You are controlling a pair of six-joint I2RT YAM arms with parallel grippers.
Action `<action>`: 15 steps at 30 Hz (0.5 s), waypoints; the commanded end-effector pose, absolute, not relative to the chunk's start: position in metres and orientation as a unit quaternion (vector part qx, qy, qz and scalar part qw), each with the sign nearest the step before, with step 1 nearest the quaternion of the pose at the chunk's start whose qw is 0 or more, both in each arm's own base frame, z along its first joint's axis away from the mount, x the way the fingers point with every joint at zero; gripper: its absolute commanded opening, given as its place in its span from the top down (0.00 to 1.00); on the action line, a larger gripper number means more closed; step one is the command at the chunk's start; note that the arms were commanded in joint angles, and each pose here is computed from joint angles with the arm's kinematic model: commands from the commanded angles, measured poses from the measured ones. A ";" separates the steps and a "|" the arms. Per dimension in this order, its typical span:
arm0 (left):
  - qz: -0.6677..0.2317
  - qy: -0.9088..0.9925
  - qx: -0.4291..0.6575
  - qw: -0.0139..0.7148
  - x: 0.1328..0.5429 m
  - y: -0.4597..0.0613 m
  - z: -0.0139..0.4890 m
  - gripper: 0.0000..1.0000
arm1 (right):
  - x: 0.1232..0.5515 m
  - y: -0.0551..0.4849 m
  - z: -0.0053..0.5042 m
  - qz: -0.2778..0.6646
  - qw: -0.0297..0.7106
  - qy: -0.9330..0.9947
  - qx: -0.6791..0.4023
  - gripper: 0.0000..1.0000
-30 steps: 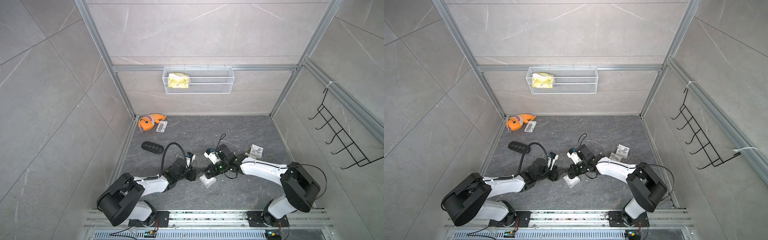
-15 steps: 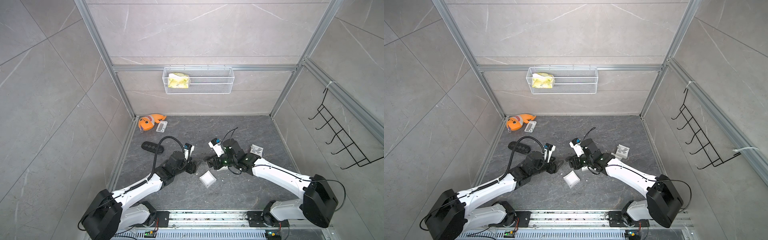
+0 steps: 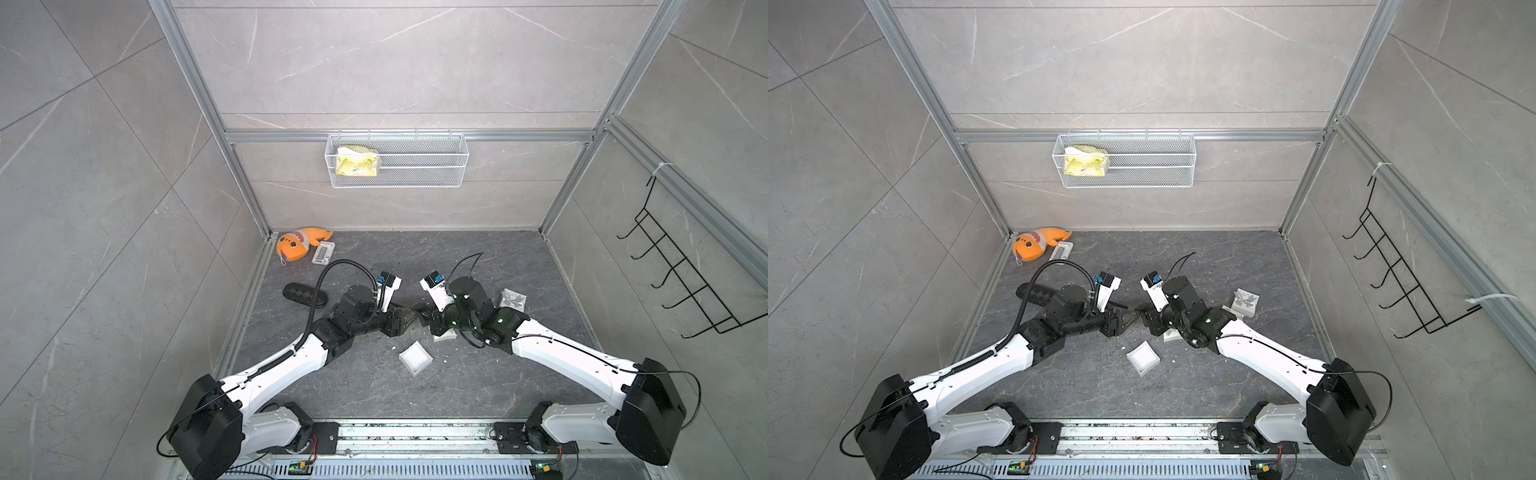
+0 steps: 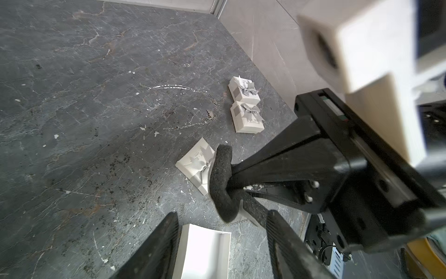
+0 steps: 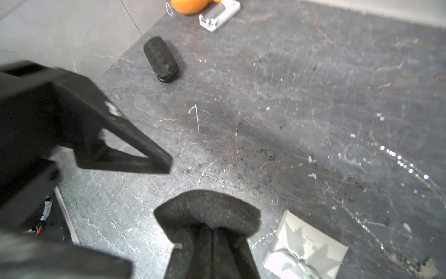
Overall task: Take the necklace out of the lift-off lid jewelry box
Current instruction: Take out the inner lining from the jewelry box.
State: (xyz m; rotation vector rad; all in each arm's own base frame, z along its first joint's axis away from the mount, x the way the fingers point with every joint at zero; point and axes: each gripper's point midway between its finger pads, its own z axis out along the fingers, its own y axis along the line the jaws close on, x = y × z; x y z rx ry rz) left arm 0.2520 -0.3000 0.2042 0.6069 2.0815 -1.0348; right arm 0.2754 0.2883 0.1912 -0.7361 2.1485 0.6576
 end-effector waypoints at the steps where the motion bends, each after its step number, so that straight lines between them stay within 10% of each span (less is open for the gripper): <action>1: -0.423 0.797 0.233 0.364 0.258 -0.308 0.224 0.43 | 0.275 0.289 0.210 0.262 0.412 0.822 -0.294 1.00; 15: -0.457 0.781 0.222 0.363 0.265 -0.320 0.234 0.74 | 0.275 0.291 0.207 0.253 0.421 0.818 -0.299 1.00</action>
